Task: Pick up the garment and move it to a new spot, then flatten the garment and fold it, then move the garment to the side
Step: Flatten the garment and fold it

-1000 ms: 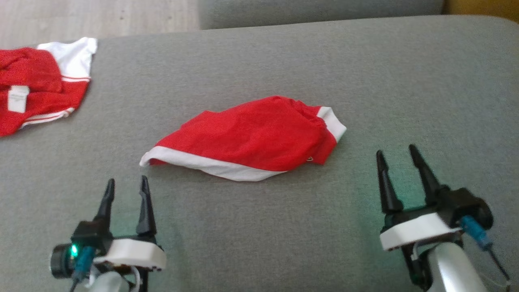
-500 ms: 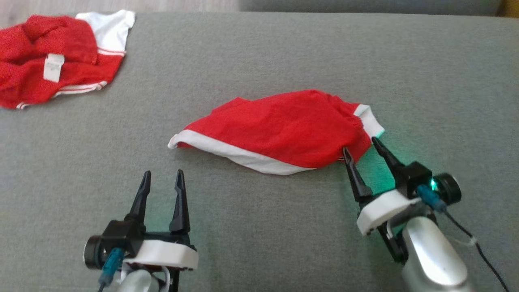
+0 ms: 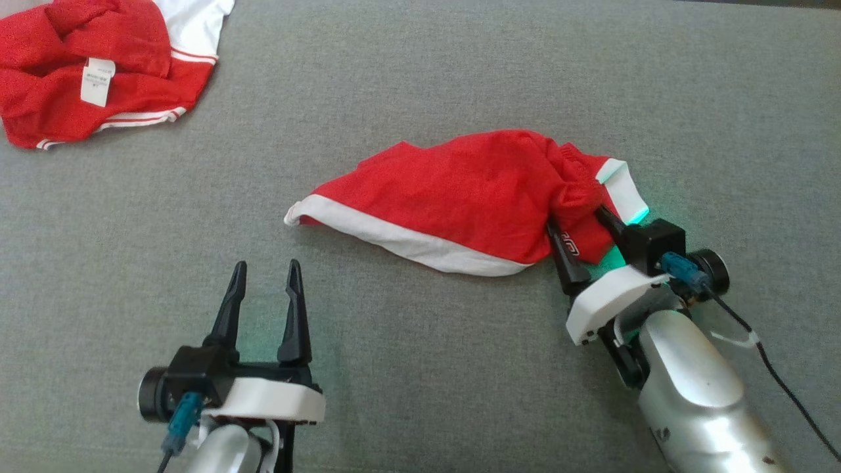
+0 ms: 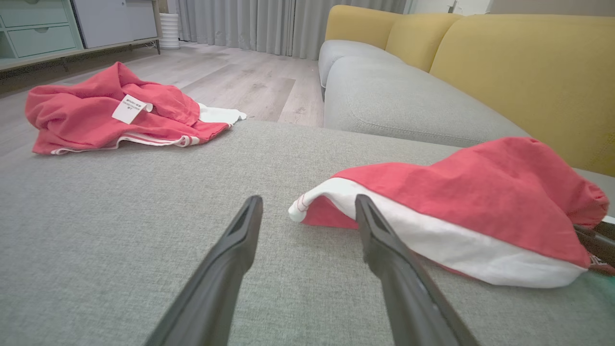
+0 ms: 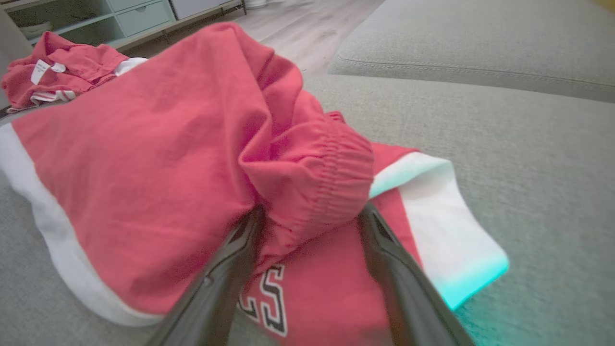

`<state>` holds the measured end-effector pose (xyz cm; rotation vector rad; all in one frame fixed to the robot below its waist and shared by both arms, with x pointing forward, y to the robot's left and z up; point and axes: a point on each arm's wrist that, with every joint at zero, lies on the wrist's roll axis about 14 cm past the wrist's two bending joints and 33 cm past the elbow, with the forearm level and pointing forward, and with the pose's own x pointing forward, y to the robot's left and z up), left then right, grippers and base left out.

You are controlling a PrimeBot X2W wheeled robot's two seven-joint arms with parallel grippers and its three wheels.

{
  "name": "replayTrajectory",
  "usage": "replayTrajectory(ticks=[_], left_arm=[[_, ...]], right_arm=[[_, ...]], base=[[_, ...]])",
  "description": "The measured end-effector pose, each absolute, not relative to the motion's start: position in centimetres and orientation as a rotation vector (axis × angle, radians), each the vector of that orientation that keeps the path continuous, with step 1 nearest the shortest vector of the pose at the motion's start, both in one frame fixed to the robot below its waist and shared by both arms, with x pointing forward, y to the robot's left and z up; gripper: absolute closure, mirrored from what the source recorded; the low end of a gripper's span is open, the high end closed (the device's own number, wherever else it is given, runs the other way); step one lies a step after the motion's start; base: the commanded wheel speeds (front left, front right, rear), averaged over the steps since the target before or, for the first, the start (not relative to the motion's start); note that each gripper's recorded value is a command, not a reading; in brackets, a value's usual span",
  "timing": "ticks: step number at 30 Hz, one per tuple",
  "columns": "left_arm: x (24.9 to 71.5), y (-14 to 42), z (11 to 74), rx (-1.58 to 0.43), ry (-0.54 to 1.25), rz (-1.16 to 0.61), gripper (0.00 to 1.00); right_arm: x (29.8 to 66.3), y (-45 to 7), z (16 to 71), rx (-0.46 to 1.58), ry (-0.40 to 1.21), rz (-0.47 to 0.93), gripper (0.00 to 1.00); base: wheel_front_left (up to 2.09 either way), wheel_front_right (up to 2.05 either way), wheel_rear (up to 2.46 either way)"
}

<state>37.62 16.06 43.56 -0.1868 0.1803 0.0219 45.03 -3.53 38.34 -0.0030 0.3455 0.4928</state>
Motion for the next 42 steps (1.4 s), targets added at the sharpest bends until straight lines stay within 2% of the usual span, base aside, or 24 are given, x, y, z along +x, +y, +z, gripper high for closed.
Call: replayTrajectory(ticks=[3,4,5,6,8,9,15,20,31,35,42], left_arm=[[37.7,16.0,43.5,-0.187,0.181,0.021,0.00],[37.7,15.9,43.5,-0.184,0.180,0.019,0.00],[37.8,15.9,43.5,-0.186,0.179,0.018,0.00],[37.8,15.8,43.6,-0.187,0.178,0.017,0.00],[37.9,15.6,43.8,-0.185,0.169,0.007,0.00],[37.9,15.6,43.9,-0.186,0.166,0.007,0.00],[37.9,15.4,44.8,-0.182,0.138,-0.006,0.00],[37.7,14.8,45.6,-0.186,0.117,-0.024,0.00],[37.2,12.9,46.0,-0.195,0.107,-0.084,0.00],[37.3,12.4,45.9,-0.193,0.111,-0.100,0.00],[37.5,12.5,45.3,-0.197,0.128,-0.098,0.00]], right_arm=[[45.2,-3.0,38.6,0.001,0.338,0.512,0.00],[45.2,-2.8,38.7,-0.001,0.332,0.520,0.11],[45.3,-2.6,38.9,-0.001,0.324,0.526,0.23],[45.3,-2.4,39.1,-0.001,0.320,0.533,0.49],[45.0,-1.9,39.4,0.001,0.310,0.551,0.87],[44.9,-1.7,39.6,-0.001,0.304,0.559,1.00],[44.7,-1.0,42.7,0.042,0.220,0.571,1.00],[42.6,-1.5,43.9,0.088,0.215,0.556,1.00],[38.7,-9.5,46.3,0.163,0.250,0.314,1.00],[37.2,-11.1,46.2,0.200,0.290,0.266,1.00],[39.0,-12.3,45.5,0.243,0.334,0.226,1.00]], base=[[0.00,0.00,0.00],[0.00,0.00,0.00],[0.00,0.00,0.00],[0.00,0.00,0.00],[0.00,0.00,0.00],[0.00,0.00,0.00],[0.00,0.00,0.00],[0.00,0.00,0.00],[0.00,0.00,0.00],[0.00,0.00,0.00],[0.00,0.00,0.00]])
